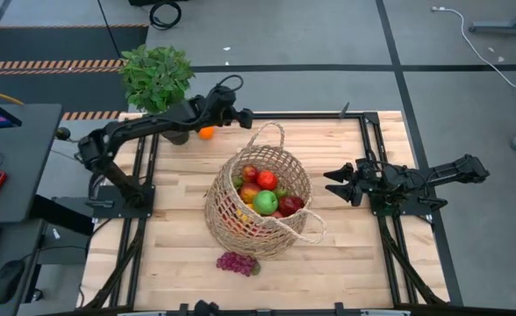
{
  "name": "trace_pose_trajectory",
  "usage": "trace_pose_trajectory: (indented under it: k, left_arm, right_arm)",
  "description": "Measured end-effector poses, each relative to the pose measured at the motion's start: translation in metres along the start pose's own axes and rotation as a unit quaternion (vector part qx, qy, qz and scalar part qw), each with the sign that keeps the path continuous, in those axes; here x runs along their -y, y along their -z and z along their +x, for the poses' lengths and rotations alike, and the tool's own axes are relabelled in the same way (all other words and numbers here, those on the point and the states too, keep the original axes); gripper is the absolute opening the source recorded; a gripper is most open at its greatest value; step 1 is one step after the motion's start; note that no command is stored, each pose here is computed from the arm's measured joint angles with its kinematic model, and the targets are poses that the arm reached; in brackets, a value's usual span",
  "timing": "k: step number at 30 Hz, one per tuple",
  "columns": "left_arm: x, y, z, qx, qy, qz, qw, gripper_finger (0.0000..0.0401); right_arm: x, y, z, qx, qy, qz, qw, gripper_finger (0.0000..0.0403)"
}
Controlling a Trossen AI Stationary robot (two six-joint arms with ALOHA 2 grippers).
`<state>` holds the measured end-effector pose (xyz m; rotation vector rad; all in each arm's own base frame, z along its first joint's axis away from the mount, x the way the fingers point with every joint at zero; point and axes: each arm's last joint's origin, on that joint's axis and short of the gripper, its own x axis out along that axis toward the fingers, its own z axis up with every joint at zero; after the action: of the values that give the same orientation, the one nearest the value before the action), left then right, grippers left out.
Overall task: Build produce basket
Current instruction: Put the orange into the basket
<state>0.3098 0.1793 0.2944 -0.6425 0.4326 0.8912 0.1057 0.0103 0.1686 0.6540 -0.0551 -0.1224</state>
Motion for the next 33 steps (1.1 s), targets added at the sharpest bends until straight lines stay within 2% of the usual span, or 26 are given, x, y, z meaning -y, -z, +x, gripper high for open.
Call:
trace_pose_trajectory:
  k: [8,15,22,28,33]
  left_arm:
    - [-0.017,0.014,0.054,-0.045,-0.022,0.003,0.999,0.0396]
    - [-0.038,0.026,0.086,-0.077,-0.061,0.006,0.995,0.0396]
    - [-0.054,0.023,0.094,-0.084,-0.076,-0.003,0.994,0.0396]
    - [-0.064,0.024,0.092,-0.084,-0.141,0.027,0.986,0.0396]
    - [-0.071,0.032,0.088,-0.117,-0.198,0.046,0.972,0.0396]
  right_arm:
    - [0.0,0.0,0.0,0.0,0.0,0.0,1.0,0.0365]
    - [0.0,0.0,0.0,0.0,0.0,0.0,1.0,0.0365]
    - [0.0,0.0,0.0,0.0,0.0,0.0,1.0,0.0365]
    - [0.0,0.0,0.0,0.0,0.0,0.0,1.0,0.0365]
    - [0.0,0.0,0.0,0.0,0.0,0.0,1.0,0.0365]
